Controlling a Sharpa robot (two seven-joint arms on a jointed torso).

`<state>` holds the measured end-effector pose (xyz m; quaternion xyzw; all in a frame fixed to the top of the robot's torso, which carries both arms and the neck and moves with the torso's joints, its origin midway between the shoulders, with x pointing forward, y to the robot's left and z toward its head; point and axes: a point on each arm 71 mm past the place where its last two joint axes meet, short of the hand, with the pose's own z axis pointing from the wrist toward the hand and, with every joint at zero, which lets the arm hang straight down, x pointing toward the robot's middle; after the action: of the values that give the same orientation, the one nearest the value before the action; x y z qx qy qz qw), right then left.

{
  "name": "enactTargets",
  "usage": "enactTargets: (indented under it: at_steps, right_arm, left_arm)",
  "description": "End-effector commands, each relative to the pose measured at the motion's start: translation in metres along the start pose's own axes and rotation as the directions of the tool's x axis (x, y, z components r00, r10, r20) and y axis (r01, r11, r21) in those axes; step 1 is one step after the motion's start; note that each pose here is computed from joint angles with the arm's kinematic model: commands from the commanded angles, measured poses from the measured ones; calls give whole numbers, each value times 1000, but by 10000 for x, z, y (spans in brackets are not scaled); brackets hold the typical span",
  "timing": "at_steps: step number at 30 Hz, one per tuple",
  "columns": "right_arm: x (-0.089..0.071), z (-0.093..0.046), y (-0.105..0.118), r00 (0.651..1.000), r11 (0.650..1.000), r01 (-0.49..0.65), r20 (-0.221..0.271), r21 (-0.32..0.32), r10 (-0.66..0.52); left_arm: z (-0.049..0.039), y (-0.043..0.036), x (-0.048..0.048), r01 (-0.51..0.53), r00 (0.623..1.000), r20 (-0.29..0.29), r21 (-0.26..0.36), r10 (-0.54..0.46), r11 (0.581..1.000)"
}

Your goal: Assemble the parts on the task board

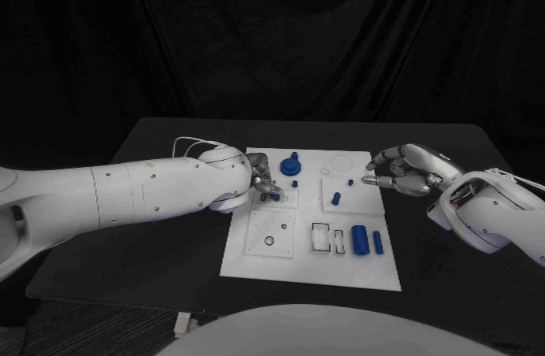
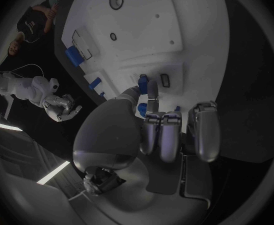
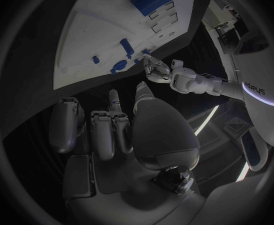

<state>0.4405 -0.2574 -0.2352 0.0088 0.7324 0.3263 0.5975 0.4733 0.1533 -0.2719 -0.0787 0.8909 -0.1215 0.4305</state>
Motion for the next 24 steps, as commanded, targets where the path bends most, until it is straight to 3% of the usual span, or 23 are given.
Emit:
enactTargets:
  at_steps: [1, 24]
  right_arm:
    - [5, -4, -2, 1000, 1000, 0, 6, 2, 0]
    - [7, -9, 2, 1000, 1000, -1, 5, 0, 1]
  left_arm:
    - [2, -33, 11, 2, 1000, 0, 22, -2, 1000]
    - [21, -37, 27, -16, 1000, -22, 0, 16, 1000]
